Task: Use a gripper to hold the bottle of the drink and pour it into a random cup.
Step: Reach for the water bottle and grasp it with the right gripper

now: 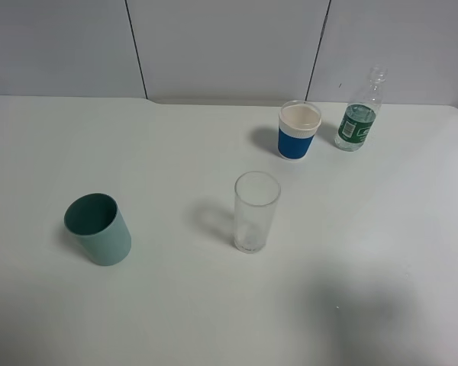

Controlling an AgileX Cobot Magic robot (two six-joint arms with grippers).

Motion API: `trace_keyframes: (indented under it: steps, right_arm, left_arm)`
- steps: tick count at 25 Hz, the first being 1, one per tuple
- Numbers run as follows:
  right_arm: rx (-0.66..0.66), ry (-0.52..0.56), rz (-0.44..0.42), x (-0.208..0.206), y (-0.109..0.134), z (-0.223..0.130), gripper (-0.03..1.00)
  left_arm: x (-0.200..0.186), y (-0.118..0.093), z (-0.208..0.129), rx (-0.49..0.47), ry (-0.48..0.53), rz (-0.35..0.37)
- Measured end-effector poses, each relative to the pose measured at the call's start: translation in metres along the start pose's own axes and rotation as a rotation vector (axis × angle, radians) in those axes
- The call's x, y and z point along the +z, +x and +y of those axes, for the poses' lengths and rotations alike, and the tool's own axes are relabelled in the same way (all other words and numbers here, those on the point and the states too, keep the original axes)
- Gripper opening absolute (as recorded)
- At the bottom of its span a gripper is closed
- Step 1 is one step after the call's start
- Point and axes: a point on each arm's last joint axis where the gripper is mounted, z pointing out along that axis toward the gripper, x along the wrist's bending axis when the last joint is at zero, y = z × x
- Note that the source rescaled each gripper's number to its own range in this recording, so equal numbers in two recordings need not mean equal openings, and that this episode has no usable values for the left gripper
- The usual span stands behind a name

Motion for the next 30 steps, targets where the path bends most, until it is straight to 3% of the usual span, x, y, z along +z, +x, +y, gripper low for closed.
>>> trace_keyframes:
  steps: [30]
  right_arm:
    - [0.000, 0.000, 0.000, 0.0000, 0.0000, 0.0000, 0.76]
  left_arm:
    - [0.0000, 0.0000, 0.0000, 0.000, 0.000, 0.000]
